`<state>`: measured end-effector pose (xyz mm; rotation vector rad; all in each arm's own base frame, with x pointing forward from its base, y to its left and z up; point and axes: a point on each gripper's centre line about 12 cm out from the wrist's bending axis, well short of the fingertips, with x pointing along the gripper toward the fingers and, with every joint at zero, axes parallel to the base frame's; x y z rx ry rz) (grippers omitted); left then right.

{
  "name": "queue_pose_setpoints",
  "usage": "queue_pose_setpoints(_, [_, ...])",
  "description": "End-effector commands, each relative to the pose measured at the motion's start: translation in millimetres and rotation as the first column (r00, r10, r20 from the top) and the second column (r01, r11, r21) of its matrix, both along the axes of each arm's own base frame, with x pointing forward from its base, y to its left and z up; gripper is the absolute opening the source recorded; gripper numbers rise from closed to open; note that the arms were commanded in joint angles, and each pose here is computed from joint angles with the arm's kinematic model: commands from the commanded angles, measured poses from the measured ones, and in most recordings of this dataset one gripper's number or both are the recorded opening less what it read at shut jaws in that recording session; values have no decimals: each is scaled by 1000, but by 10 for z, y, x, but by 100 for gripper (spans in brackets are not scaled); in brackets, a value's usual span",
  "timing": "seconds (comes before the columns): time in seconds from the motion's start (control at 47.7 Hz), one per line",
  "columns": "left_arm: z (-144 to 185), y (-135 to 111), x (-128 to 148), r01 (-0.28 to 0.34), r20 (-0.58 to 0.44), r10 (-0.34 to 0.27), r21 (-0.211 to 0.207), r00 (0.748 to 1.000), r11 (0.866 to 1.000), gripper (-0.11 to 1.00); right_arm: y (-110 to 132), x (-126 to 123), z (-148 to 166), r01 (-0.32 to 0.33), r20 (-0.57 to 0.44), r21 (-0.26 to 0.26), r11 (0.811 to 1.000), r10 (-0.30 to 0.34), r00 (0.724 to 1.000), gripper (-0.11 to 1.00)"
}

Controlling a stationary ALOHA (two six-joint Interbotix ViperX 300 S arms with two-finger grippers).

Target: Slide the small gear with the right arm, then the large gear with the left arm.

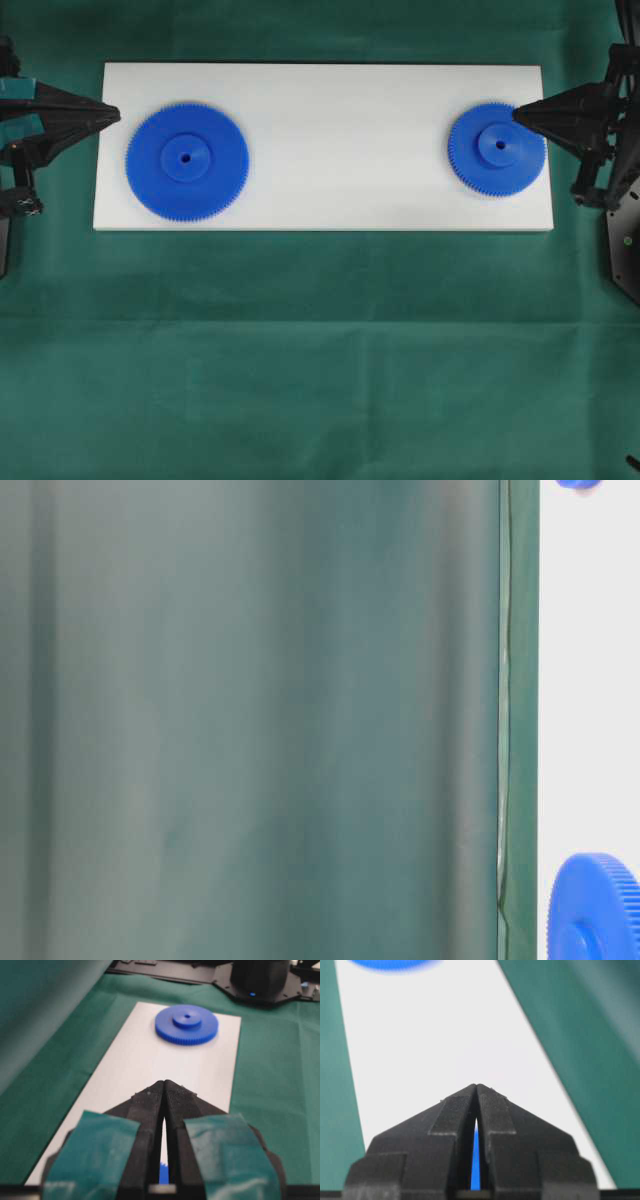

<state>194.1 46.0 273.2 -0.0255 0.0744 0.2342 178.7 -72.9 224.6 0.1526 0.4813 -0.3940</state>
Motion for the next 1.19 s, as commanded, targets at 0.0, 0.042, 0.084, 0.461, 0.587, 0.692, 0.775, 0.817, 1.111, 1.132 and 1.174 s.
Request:
queue_pose_setpoints(0.0, [40,11,19,-4,10,4,-1,1000,1000,0,-47,2,-10,29,-57,34,999,-27,998,50])
queue_pose_setpoints(0.042, [34,11,18,-4,8,4,-1,1000,1000,0,-52,-11,-58,38,-89,50,998,-34,995,50])
queue_pose_setpoints(0.084, [34,11,18,-4,8,4,-1,1000,1000,0,-56,-12,-96,43,-114,61,997,-36,993,50])
queue_pose_setpoints(0.461, [34,-1,20,2,9,-2,-3,1000,1000,0,-84,49,-342,60,-209,108,992,-36,977,51])
queue_pose_setpoints(0.587, [15,-5,18,4,4,-4,-4,1000,1000,0,-127,92,-488,84,-234,130,988,-52,971,50])
queue_pose_setpoints(0.692, [4,-5,16,3,3,-3,-7,1000,1000,0,-165,130,-613,101,-271,144,984,-59,961,51])
queue_pose_setpoints(0.775, [4,-5,16,3,5,-3,-14,1000,1000,0,-178,149,-700,107,-303,154,982,-56,951,50])
queue_pose_setpoints(0.817, [-2,-8,15,5,3,-5,-13,1000,1000,0,-183,160,-737,108,-314,158,981,-54,948,50])
queue_pose_setpoints(1.111, [-42,-19,9,9,-4,-9,-17,1000,1000,0,-210,208,-891,124,-333,176,976,-60,941,51])
queue_pose_setpoints(1.132, [-40,-19,9,9,-2,-9,-16,1000,1000,0,-212,205,-900,126,-334,177,976,-61,941,50])
queue_pose_setpoints(1.174, [-44,-23,6,10,1,-10,-15,1000,1000,0,-220,206,-911,129,-333,177,976,-64,941,50])
